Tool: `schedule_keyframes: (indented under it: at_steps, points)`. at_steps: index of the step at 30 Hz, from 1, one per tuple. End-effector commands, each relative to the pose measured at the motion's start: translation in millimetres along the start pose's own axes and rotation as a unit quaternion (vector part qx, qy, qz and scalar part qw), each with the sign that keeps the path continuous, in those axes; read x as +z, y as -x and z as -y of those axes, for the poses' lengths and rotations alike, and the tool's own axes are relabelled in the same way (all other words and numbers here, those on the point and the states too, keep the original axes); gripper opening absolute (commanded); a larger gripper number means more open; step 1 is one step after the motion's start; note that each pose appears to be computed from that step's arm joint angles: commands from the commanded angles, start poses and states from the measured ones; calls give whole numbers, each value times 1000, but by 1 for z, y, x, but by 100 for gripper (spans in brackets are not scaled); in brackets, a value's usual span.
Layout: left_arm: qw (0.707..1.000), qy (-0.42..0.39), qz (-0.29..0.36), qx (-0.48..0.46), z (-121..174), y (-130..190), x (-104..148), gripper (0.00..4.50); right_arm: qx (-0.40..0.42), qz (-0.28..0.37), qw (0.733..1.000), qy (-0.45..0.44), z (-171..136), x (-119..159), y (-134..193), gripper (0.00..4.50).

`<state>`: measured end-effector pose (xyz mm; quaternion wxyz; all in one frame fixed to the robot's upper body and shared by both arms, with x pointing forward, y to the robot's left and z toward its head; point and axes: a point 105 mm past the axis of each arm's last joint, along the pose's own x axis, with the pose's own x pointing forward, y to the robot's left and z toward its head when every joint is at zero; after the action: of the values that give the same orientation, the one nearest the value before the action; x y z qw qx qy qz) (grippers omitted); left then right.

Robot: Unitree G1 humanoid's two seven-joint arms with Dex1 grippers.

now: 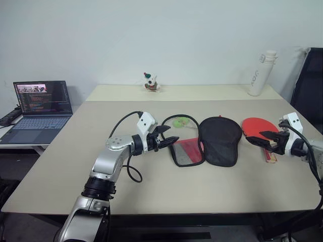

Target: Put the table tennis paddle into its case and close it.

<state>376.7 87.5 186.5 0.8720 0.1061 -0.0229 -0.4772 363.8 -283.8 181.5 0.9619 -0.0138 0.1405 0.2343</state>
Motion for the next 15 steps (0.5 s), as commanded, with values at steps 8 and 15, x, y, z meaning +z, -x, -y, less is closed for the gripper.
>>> schedule_keyframes:
  at_steps: [8,15]
  points:
    - [1000,-18,10,6,-4,8,9,317,-137,-32,990,-27,31,-11,14,447]
    - [999,-26,14,-18,-3,9,16,317,-194,-46,979,-50,45,-25,1,447]
